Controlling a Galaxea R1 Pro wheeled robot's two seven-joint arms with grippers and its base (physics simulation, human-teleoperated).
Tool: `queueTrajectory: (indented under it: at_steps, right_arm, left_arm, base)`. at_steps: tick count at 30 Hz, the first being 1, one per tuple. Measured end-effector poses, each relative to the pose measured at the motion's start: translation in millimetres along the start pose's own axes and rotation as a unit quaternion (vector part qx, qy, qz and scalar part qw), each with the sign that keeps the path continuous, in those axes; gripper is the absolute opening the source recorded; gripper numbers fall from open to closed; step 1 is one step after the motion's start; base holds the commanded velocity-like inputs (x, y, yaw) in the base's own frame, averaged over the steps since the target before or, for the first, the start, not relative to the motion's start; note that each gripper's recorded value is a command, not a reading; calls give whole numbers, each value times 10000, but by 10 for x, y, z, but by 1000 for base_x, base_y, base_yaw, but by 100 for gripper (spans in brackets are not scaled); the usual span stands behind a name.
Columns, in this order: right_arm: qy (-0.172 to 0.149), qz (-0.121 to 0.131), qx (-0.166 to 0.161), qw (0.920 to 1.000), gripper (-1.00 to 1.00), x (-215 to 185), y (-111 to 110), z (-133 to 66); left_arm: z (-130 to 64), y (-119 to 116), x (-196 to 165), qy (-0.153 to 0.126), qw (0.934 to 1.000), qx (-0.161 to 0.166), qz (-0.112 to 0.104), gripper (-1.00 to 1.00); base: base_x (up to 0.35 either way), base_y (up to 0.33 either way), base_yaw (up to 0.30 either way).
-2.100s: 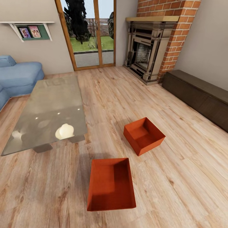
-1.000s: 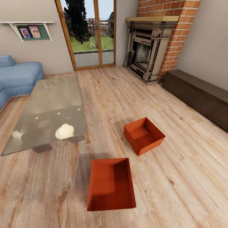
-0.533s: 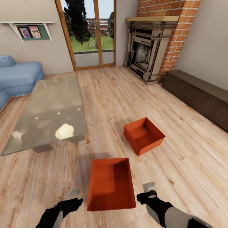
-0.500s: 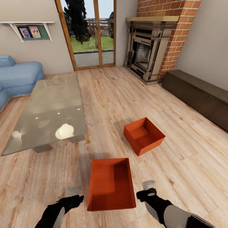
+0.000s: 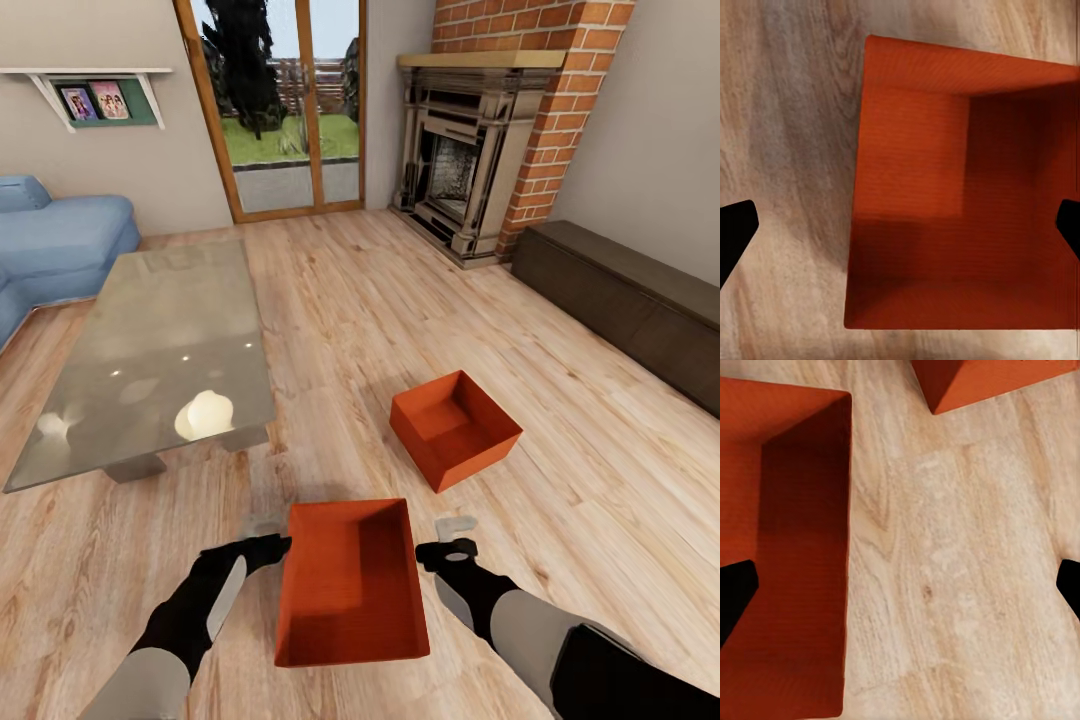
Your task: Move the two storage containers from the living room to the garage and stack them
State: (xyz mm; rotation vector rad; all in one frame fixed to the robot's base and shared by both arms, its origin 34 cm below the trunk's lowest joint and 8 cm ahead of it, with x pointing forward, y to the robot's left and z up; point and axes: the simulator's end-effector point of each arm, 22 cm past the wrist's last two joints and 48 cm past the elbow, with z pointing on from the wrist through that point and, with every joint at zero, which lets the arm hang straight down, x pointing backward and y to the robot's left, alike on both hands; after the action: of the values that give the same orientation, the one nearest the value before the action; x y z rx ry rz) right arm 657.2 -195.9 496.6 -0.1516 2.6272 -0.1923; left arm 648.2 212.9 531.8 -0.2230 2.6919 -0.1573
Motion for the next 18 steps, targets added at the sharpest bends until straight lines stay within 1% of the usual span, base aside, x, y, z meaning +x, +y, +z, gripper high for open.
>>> queueTrajectory:
  at_steps: [3, 4, 5, 7, 13, 18]
  right_arm:
    - [-29, 32, -58, 10000, 100, -47, 222, -55]
    - [-32, 37, -62, 10000, 100, -53, 253, -63]
    - [-35, 43, -71, 10000, 100, -62, 302, -77]
    - [-33, 54, -85, 9999, 100, -73, 373, -98]
    - [2, 39, -105, 9999, 100, -63, 409, -107]
    - [17, 33, -91, 10000, 100, -53, 385, -102]
  left_arm:
    - [22, -53, 32, 63, 10000, 19, 27, 100]
    - [24, -54, 35, 69, 10000, 9, 56, 100]
    - [25, -44, 31, 69, 9999, -27, 143, 100]
    - [24, -28, 20, 60, 9991, -135, 393, 100]
    - [18, -188, 13, 35, 9987, -63, 505, 100]
    - [14, -204, 4, 24, 9986, -64, 518, 100]
  base:
    - [0, 0, 0]
    - [0, 0, 0]
    - [0, 0, 0]
    - [0, 0, 0]
    - [0, 0, 0]
    - [0, 0, 0]
